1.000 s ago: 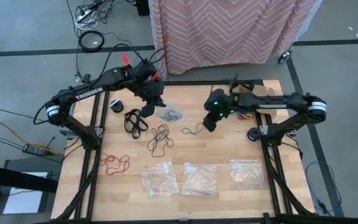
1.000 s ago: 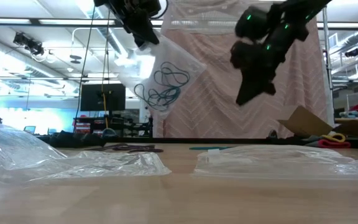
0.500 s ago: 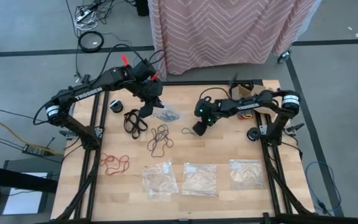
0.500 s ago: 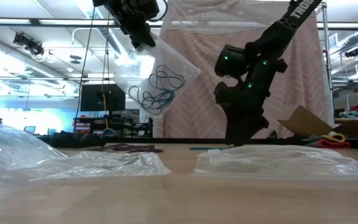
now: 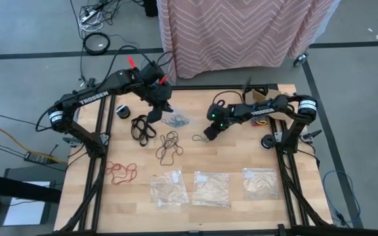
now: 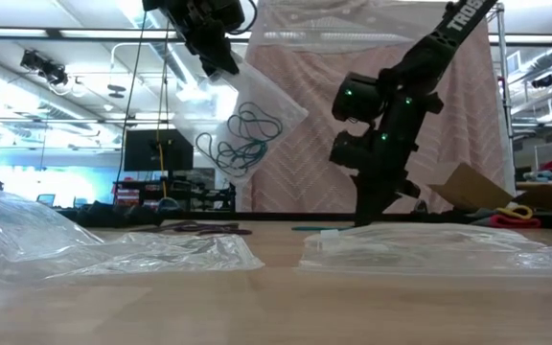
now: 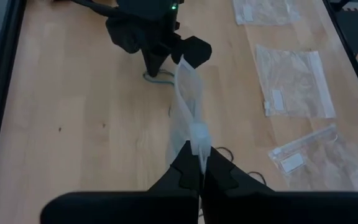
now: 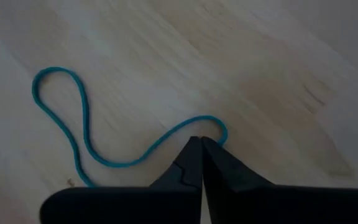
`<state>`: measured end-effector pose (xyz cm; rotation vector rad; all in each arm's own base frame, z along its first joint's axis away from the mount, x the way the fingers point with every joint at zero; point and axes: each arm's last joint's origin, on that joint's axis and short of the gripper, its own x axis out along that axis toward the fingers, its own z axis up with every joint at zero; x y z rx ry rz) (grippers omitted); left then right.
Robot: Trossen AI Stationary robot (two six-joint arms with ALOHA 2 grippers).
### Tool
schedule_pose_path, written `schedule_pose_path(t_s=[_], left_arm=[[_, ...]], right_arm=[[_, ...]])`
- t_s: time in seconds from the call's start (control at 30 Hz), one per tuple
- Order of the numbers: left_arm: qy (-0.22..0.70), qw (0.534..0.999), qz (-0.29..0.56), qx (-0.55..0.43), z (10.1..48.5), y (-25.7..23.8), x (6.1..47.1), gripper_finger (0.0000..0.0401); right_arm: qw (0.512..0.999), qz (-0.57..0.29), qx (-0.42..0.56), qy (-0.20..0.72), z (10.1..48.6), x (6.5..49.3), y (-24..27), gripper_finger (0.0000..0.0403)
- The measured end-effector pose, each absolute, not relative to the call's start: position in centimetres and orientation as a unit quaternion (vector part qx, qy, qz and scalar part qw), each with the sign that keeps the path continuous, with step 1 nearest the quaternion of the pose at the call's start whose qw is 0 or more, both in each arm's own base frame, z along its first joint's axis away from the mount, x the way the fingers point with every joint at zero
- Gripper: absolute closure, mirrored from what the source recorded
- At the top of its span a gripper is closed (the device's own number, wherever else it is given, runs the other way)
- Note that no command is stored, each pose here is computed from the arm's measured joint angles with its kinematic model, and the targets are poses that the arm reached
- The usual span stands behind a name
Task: Sort rubber bands
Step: Put the blue rubber band into the top transparent zip bag
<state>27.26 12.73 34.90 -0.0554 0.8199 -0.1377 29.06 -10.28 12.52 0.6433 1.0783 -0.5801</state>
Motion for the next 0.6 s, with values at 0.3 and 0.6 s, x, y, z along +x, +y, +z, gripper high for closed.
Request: schedule_pose_path(t_s=[0.3,0.6], left_arm=[[0.388,0.919,-0.064,-0.02,35.1,12.8,27.4,0.0401],[0.38,0.923,-0.061,-0.014,35.2,12.9,27.6,0.0401]], right_arm=[[0.79,-0.323,0.305,0.423,16.7,26.5,-13.9,0.0403],[0.856,-0.27,0.303,0.32,22.9,25.3,-12.2,0.0403]])
